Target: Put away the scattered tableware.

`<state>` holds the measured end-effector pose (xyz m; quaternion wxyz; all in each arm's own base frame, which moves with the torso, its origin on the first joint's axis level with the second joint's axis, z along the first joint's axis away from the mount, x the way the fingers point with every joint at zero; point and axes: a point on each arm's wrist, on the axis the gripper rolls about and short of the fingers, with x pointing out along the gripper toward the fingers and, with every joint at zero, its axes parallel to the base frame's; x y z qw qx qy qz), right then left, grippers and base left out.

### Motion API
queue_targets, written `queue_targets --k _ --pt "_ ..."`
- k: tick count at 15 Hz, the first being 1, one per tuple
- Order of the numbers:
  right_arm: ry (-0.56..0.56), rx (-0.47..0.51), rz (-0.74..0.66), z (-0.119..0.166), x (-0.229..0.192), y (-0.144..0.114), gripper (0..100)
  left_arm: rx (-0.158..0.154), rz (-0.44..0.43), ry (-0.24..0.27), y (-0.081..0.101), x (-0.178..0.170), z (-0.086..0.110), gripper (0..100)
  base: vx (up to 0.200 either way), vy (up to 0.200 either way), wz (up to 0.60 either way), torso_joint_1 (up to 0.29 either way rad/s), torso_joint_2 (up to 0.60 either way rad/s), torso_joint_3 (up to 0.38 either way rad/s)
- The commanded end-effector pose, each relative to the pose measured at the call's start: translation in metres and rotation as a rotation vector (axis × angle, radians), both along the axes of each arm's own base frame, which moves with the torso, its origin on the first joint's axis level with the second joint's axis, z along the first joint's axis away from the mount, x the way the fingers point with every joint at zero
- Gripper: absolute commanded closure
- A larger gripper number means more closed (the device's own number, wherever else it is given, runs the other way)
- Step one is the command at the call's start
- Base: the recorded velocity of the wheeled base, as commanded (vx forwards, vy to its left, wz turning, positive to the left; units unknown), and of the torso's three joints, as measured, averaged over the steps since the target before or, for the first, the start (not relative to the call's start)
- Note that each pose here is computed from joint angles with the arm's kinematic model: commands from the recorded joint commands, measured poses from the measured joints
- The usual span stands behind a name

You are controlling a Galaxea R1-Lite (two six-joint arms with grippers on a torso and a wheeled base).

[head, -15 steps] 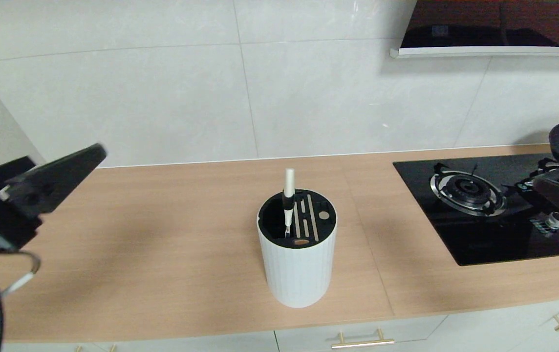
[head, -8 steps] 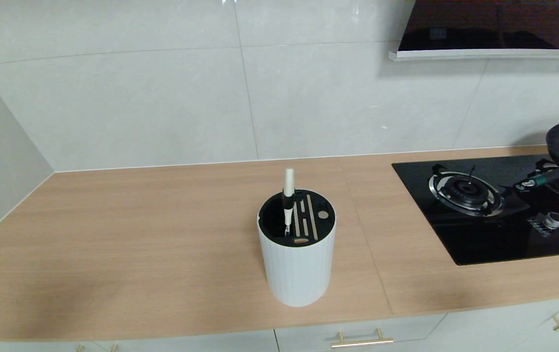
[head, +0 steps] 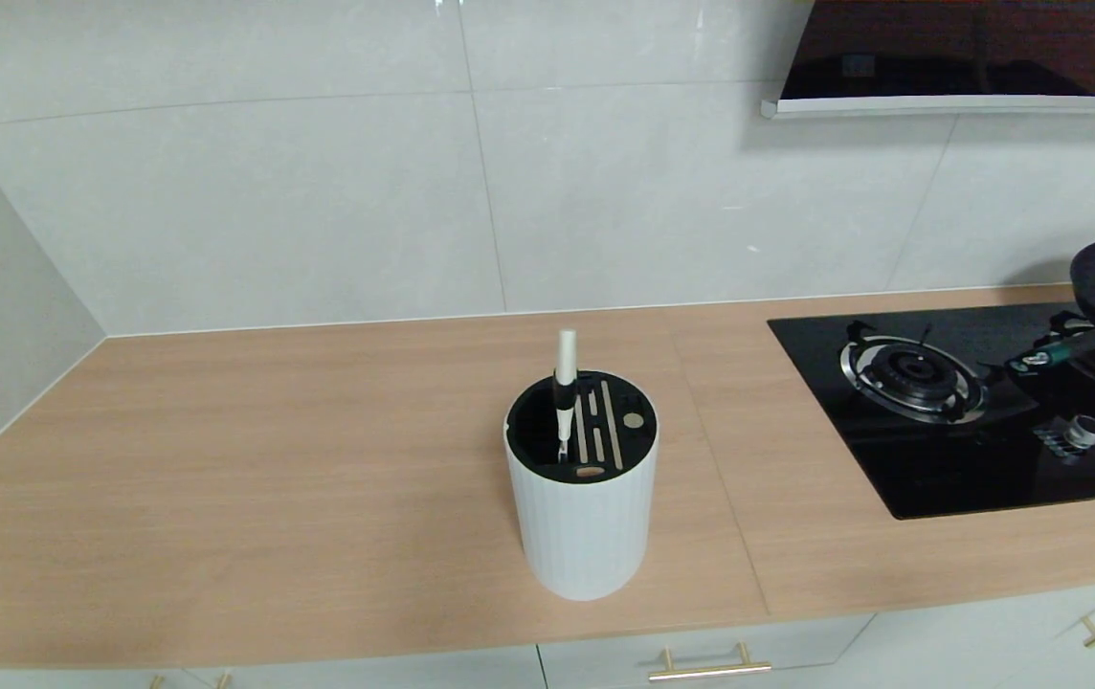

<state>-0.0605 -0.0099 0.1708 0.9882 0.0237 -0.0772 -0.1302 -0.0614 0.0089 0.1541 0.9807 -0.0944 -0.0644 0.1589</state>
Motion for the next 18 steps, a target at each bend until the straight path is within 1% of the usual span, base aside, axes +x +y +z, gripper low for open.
queue_targets --k 1,2,3,4,5,6,8,9,10,11,12,13,14,18 --pt "0.088 -0.01 0.019 -0.048 0.013 0.004 0 -0.018 0.039 0.096 -0.001 0.019 -0.046 0 0.0 0.0 0.0 0.0 0.0 0.0" --pt "0.097 -0.006 0.001 -0.053 0.016 0.004 0 -0.015 0.033 0.107 -0.001 0.023 -0.053 0 0.0 0.0 0.0 0.0 0.0 0.0" --pt "0.094 -0.007 -0.035 -0.068 0.026 0.003 0 -0.006 -0.04 0.114 -0.003 0.034 -0.073 0 0.0 0.0 0.0 0.0 0.0 0.0" --pt "0.1 -0.019 -0.034 -0.078 0.031 0.003 0 -0.003 -0.092 0.072 -0.004 0.036 -0.072 0 0.0 0.0 0.0 0.0 0.0 0.0" --pt "0.104 -0.063 -0.038 -0.088 0.037 0.003 0 0.006 -0.159 0.059 -0.005 0.038 -0.074 0 0.0 0.0 0.0 0.0 0.0 0.0" --pt "0.126 -0.074 -0.02 -0.09 0.037 0.004 0 0.029 -0.219 0.063 -0.007 0.038 -0.074 0 0.0 0.0 0.0 0.0 0.0 0.0" --pt "0.125 -0.085 0.026 -0.09 0.037 0.005 0 0.13 -0.307 0.083 -0.009 0.038 -0.074 0 0.0 0.0 0.0 0.0 0.0 0.0" --pt "0.125 -0.09 0.045 -0.09 0.037 0.005 0 0.173 -0.323 0.091 -0.009 0.038 -0.074 0 0.0 0.0 0.0 0.0 0.0 0.0" --pt "0.122 -0.104 0.132 -0.09 0.038 0.007 0 0.255 -0.329 0.148 -0.009 0.038 -0.079 0 0.0 0.0 0.0 0.0 0.0 0.0" --pt "0.142 -0.103 0.202 -0.093 0.038 0.009 0 0.254 -0.33 0.144 -0.009 0.039 -0.079 0 0.0 0.0 0.0 0.0 0.0 0.0" --pt "0.18 -0.097 0.261 -0.096 0.038 0.01 0 0.227 -0.33 0.137 -0.009 0.038 -0.079 0 0.0 0.0 0.0 0.0 0.0 0.0" --pt "0.165 -0.088 0.257 -0.095 0.038 0.01 0 0.203 -0.331 0.132 -0.009 0.039 -0.079 0 0.0 0.0 0.0 0.0 0.0 0.0" --pt "0.165 -0.088 0.258 -0.095 0.038 0.01 0 0.197 -0.332 0.13 -0.009 0.038 -0.078 0 0.0 0.0 0.0 0.0 0.0 0.0" --pt "0.163 -0.071 0.26 -0.095 0.038 0.01 0 0.197 -0.33 0.13 -0.009 0.038 -0.078 0 0.0 0.0 0.0 0.0 0.0 0.0"
